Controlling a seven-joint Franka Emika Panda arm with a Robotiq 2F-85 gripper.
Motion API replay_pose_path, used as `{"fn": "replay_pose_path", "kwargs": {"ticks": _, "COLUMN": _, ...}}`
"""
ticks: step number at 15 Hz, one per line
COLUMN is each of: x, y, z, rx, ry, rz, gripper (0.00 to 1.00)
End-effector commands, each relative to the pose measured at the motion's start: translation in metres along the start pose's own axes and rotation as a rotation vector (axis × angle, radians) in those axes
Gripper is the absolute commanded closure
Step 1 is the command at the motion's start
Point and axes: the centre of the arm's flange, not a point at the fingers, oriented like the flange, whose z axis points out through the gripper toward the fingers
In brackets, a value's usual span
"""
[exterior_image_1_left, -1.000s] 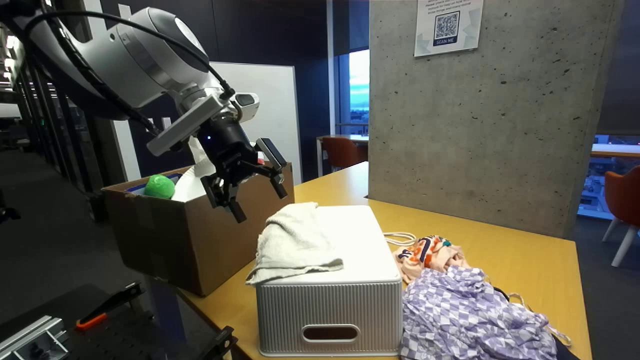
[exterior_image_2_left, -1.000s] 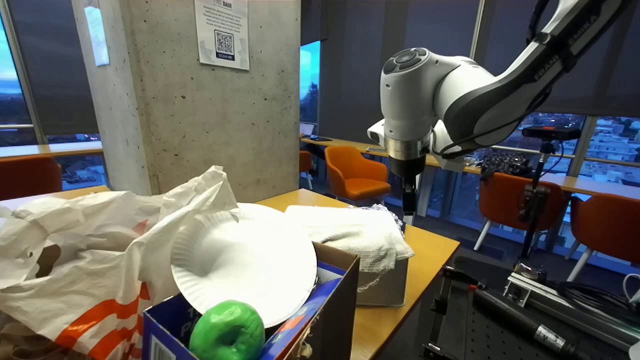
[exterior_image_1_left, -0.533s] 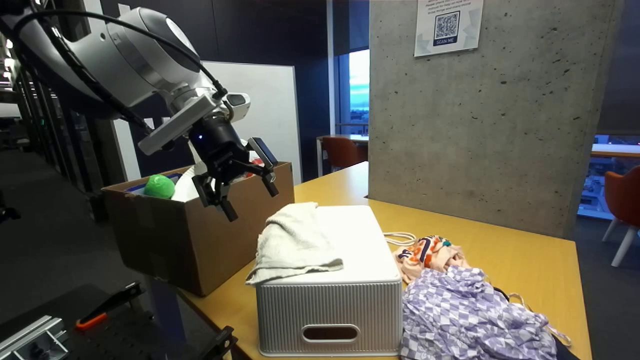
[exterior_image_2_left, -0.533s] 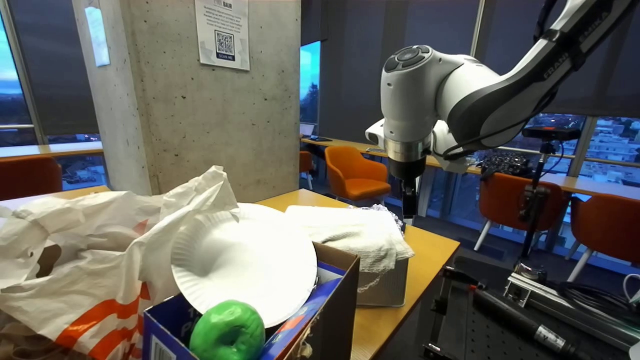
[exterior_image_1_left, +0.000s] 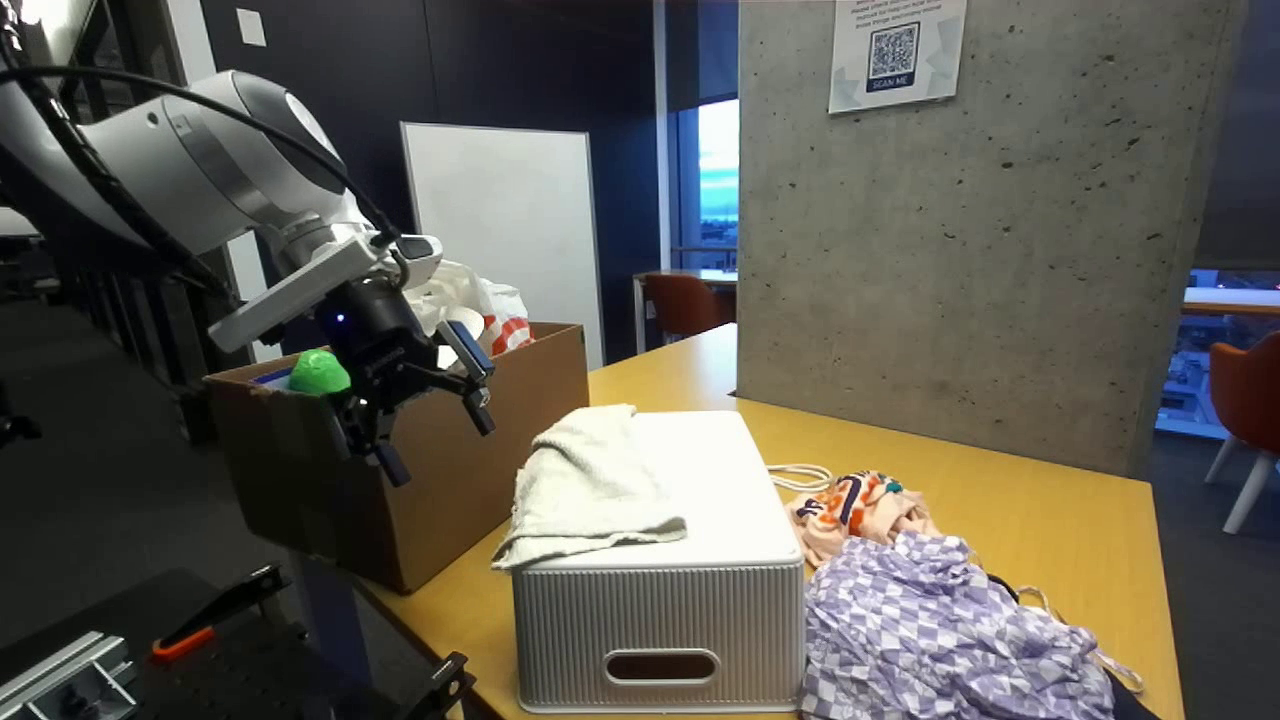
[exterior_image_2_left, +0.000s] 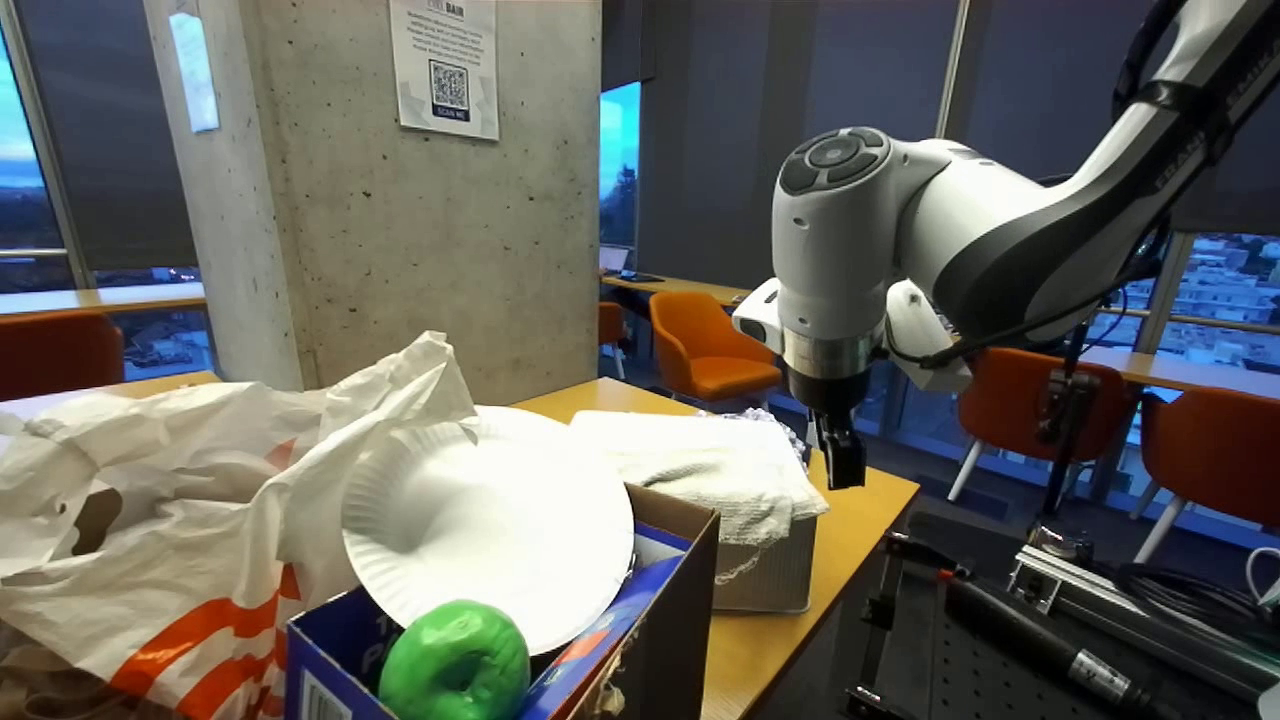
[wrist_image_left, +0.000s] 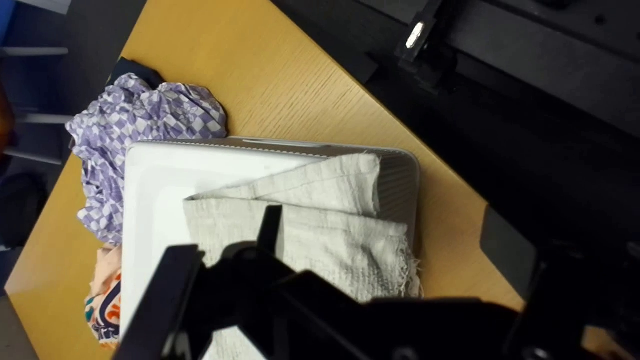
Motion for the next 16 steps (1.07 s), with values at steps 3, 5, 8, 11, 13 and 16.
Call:
{"fn": "replay_pose_path", "kwargs": {"ticks": 3, "x": 0.006, "y": -0.031, "z": 0.039, "rx": -0.022, "ry": -0.036, "rz": -0.063, "gripper": 0.00}}
{"fn": "replay_pose_path", "kwargs": {"ticks": 5, "x": 0.011, "y": -0.037, "z": 0.050, "rx": -0.036, "ry": -0.051, "rz": -0.075, "gripper": 0.00}}
{"fn": "replay_pose_path", "kwargs": {"ticks": 8, "x": 0.017, "y": -0.040, "z": 0.061, "rx": -0.080, "ry": -0.067, "rz": -0.081, "gripper": 0.00}}
{"fn": "replay_pose_path", "kwargs": {"ticks": 11, "x": 0.025, "y": -0.040, "z": 0.067, "rx": -0.124, "ry": -0.061, "rz": -0.075, "gripper": 0.00}}
{"fn": "replay_pose_path", "kwargs": {"ticks": 13, "x": 0.031, "y": -0.040, "z": 0.073, "rx": -0.138, "ry": -0.062, "rz": -0.075, "gripper": 0.00}}
{"fn": "replay_pose_path", "kwargs": {"ticks": 16, "x": 0.039, "y": -0.041, "z": 0.088, "rx": -0.149, "ry": -0.067, "rz": -0.067, "gripper": 0.00}}
